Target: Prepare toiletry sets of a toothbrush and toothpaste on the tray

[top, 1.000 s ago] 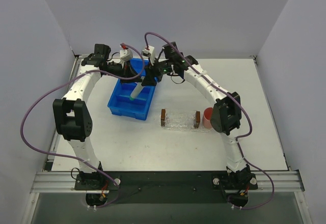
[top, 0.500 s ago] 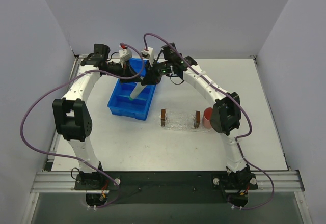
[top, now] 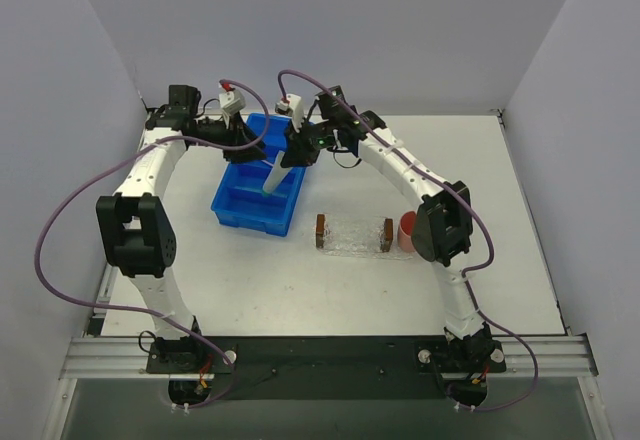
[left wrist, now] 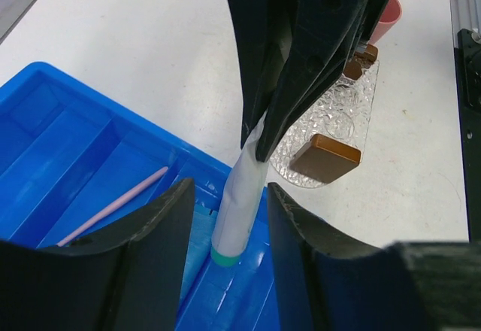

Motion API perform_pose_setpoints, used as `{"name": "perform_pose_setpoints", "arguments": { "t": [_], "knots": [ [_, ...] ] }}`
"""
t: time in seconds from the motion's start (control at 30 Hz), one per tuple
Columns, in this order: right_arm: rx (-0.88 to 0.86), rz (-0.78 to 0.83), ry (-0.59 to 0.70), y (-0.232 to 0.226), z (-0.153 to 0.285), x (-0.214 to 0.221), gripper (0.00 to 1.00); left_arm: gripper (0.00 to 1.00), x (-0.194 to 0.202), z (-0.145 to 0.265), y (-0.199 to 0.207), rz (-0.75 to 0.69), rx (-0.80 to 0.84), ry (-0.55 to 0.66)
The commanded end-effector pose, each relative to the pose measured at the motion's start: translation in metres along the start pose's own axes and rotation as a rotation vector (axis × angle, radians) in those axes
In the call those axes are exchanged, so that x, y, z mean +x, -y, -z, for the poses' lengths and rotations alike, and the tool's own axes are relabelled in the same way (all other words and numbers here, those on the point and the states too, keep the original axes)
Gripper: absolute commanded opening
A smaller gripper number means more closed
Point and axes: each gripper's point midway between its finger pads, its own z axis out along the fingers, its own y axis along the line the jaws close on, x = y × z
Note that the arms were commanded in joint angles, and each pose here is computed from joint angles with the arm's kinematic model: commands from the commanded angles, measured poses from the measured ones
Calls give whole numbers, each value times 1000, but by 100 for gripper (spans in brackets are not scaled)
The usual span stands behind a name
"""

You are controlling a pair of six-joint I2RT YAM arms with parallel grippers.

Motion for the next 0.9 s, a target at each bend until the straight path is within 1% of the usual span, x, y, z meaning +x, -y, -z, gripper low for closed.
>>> {"name": "perform_pose_setpoints", "arguments": {
  "t": [0.0, 0.17, 0.23, 0.27, 0.33, 0.37, 0.4, 0.47, 0.5, 0.6, 0.67, 0.87],
  "knots": [
    [36, 59, 47, 1, 15, -28, 0, 56, -28, 16, 7, -106, -19, 37],
    [67, 68, 48, 5, 19, -33, 0, 58, -20, 23, 1, -98, -59, 17],
    [77, 76, 53, 5, 22, -38, 0, 58, -15, 22, -2, -53, -79, 12],
    [82, 81, 52, 5, 23, -39, 0, 58, -17, 33, -14, -66, -123, 26],
    [98, 89, 44, 4, 31, -42, 0, 58, -12, 39, -20, -23, -161, 29],
    [107, 107, 39, 5, 34, -43, 0, 58, -16, 40, -27, -45, -189, 37],
    [121, 121, 27, 2, 41, -45, 0, 58, -15, 43, -33, -15, -231, 27],
    [131, 151, -9, -1, 49, -39, 0, 57, -13, 48, -49, -5, -312, 5],
    [141, 170, -8, -5, 59, -44, 0, 57, -13, 48, -53, 32, -341, 5],
    [156, 195, -53, -14, 79, -36, 0, 57, -11, 55, -71, 70, -436, -15],
    [163, 193, -95, -20, 90, -28, 0, 57, -10, 57, -80, 76, -485, -31],
    [208, 214, -152, -35, 135, -25, 0, 57, -1, 56, -93, 112, -572, -89]
  ]
}}
